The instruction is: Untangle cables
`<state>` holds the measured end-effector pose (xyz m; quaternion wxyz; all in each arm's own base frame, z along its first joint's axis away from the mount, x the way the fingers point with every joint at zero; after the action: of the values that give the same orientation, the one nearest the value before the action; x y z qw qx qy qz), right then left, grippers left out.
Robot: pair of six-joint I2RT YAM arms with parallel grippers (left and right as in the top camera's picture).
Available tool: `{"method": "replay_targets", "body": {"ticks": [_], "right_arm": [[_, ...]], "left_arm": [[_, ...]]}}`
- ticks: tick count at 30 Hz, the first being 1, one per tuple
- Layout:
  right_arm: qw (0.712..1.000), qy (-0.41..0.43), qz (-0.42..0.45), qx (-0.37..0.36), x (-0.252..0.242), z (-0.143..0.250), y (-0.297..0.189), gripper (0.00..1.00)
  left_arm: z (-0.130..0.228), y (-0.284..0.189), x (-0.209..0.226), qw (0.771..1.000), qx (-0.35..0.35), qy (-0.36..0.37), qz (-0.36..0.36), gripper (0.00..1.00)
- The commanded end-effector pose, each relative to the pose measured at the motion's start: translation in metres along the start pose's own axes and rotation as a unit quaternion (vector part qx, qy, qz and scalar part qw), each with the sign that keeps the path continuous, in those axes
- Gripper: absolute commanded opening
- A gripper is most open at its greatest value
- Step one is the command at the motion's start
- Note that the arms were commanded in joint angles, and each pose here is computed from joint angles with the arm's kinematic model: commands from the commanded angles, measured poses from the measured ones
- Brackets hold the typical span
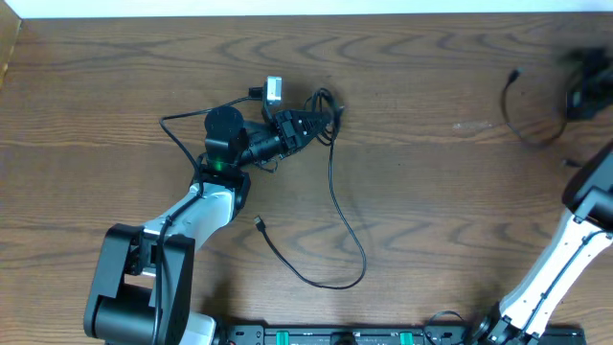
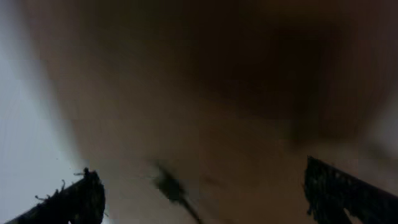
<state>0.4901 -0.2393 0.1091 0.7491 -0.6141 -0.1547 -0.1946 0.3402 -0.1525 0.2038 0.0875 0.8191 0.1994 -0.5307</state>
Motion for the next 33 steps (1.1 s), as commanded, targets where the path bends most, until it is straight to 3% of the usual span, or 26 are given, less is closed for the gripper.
{"method": "replay_targets", "body": {"ticks": [1,5,8,14,20,23,26,29,33], "right_arm": [[0.999,0.030,0.006,0.014,0.009,0.022,-0.023,0.99],[0.998,0.026,0.038,0.043,-0.003,0.030,-0.023,0.99],[0.998,-0.038,0.021,0.043,0.001,0.028,-0.030,0.99],[0.984,-0.179,-0.014,-0.022,0.022,0.027,-0.063,0.98],[0.938,-0.330,-0.045,-0.100,0.047,0.058,-0.143,0.99],[0.932,-0.328,-0.005,-0.157,0.042,0.063,-0.168,0.99],[0.927,-0.287,0.093,-0.223,0.021,0.057,-0.179,0.99],[0.923,-0.287,0.159,-0.201,0.001,0.060,-0.172,0.99],[0.923,-0.312,0.201,-0.101,-0.019,0.070,-0.150,0.99]], "left_arm": [[-0.003,0.001,-0.004,1.000,0.000,0.011,0.006,0.12],[-0.002,0.001,-0.004,1.000,0.004,0.011,0.008,0.13],[-0.001,0.001,-0.005,1.000,0.007,0.011,0.010,0.13],[-0.001,0.001,-0.005,1.000,0.007,0.011,0.010,0.16],[-0.001,0.001,-0.005,1.000,0.007,0.011,0.010,0.17],[-0.001,0.001,-0.005,1.000,0.007,0.011,0.010,0.17],[-0.001,0.001,-0.005,1.000,0.007,0.011,0.010,0.17],[-0.001,0.001,-0.005,1.000,0.007,0.011,0.010,0.17],[-0.001,0.001,-0.005,1.000,0.007,0.011,0.010,0.17]]}}
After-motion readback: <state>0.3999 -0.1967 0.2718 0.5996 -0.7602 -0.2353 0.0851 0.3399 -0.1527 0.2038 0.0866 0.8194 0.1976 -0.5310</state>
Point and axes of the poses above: each gripper's point midway between its finger pads, its own y axis out along the fingers, its own x axis along the line the jaws close on, z = x × y, the point moved 8 cm from there along -y, back along the fingers, and after that the axes turned 7 degrees about y, right-handed, at the moved point
